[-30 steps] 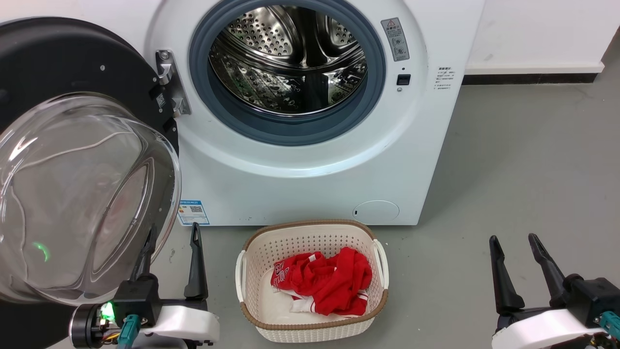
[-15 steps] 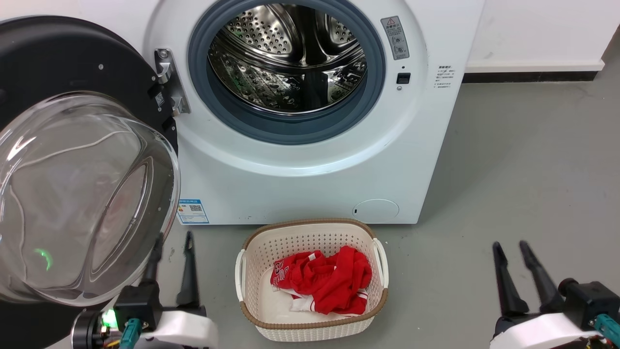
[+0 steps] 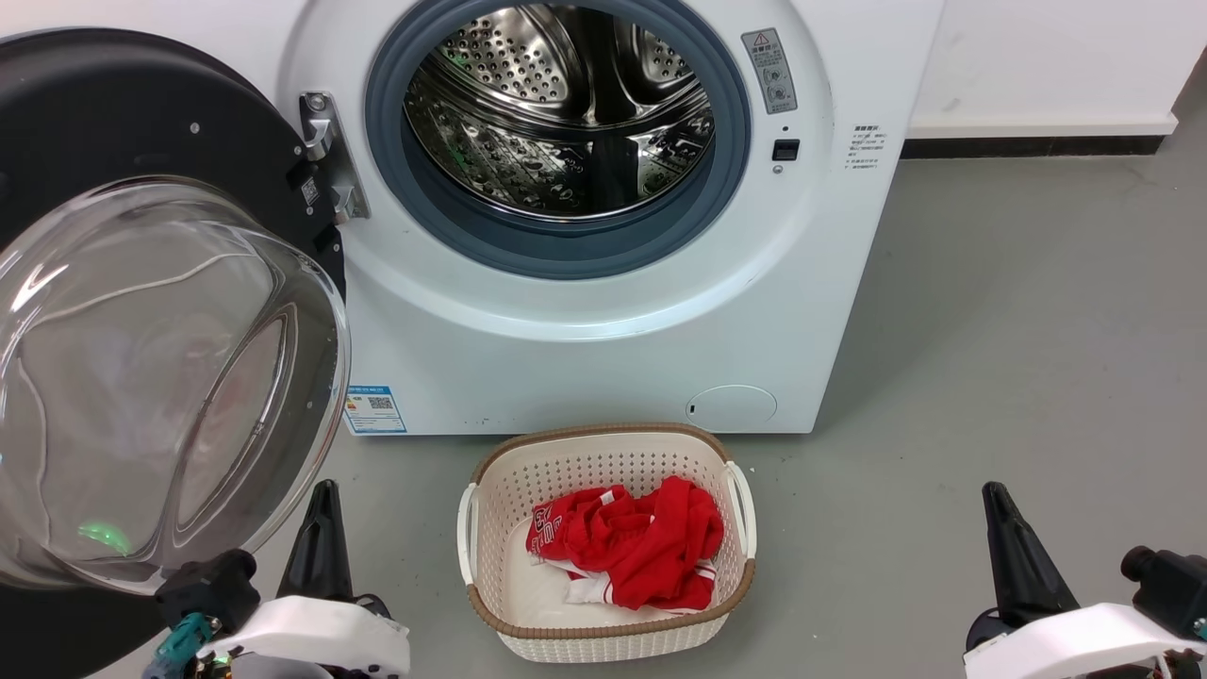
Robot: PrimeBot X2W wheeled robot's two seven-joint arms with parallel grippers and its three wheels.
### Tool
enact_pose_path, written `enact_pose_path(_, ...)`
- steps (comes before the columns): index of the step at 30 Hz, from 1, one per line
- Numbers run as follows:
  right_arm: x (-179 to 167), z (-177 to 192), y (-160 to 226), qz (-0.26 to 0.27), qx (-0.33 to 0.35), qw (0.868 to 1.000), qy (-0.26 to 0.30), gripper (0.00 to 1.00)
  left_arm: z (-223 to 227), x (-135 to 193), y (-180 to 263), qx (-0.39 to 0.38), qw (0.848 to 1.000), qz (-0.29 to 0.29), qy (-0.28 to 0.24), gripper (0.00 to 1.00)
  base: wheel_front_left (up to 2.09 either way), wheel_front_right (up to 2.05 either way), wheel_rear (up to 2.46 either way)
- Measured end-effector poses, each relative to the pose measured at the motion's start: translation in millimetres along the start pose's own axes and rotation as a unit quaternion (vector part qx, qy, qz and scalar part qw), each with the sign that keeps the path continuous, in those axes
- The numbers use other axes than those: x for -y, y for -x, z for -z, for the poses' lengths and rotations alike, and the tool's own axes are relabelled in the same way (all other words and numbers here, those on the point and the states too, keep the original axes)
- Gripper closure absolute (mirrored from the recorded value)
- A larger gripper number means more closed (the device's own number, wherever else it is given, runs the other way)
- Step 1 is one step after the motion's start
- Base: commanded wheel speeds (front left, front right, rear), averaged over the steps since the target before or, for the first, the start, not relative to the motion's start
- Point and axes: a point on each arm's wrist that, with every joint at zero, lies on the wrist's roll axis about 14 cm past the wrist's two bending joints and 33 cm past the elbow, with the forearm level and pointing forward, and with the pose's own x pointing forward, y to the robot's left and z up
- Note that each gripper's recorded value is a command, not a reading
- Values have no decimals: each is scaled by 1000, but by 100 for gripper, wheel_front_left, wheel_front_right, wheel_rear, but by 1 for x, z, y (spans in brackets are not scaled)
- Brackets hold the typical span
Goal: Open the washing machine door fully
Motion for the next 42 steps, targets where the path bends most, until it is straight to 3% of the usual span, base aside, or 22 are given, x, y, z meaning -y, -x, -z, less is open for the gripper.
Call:
enact_pose_path(22, 6, -1, -12, 12, 1, 986, -169, 100, 8, -6, -7, -34, 983, -15, 182, 100, 0, 0, 0)
enact_pose_path(42, 10, -1, -20, 20, 0, 953, -301, 100, 14, -8, -11, -53, 944, -21, 324, 100, 0, 0, 0)
